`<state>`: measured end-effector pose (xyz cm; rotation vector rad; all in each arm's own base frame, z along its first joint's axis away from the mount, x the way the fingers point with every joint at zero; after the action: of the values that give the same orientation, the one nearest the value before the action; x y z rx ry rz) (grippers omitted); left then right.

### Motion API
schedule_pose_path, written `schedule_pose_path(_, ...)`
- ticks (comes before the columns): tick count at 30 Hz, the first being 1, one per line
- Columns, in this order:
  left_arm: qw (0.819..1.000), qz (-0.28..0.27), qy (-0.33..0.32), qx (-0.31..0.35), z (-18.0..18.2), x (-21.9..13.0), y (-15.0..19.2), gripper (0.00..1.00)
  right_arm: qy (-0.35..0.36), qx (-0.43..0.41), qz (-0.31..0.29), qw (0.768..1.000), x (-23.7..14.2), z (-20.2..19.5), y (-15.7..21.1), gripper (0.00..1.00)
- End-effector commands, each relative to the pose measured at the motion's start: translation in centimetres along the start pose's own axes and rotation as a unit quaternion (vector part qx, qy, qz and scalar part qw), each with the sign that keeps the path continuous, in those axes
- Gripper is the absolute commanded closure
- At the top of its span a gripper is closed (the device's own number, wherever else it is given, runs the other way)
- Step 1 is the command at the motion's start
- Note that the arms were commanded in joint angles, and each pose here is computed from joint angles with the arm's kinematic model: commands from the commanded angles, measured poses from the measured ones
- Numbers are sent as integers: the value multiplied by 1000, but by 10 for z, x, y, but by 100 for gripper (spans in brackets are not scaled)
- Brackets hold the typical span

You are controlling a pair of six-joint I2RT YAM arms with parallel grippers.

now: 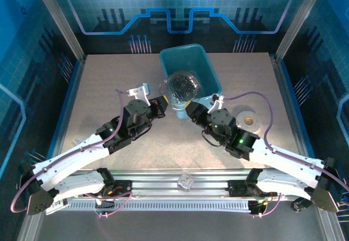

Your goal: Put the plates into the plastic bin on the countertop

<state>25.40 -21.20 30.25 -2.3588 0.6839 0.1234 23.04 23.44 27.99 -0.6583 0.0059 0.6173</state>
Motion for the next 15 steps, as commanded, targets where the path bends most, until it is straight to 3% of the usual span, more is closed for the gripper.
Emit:
schedule_pose_path(1,1000,-24,3,9,-4,3,1,100,-4,27,-30,999,1,1,-3,69)
schedule_pose_path(11,999,-20,-1,32,-9,3,6,100,11,41,-36,998,1,-7,-2,98)
schedule_pose_path(15,999,-14,-2,35,-10,3,7,96,12,45,-41,998,1,-9,-3,100)
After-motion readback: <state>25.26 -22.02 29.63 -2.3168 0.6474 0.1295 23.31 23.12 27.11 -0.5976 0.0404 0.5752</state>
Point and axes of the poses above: each hand's point on the last joint's axis, 136 mm out from that joint toward the fingers, its own x axis out along the fingers, its own z axis along the line the jaws close on, y = z × x, the point moved 4 cm from there along -x, back along the fingers, and after that the axes turned 7 degrees about -x, right-handed, at the moved point
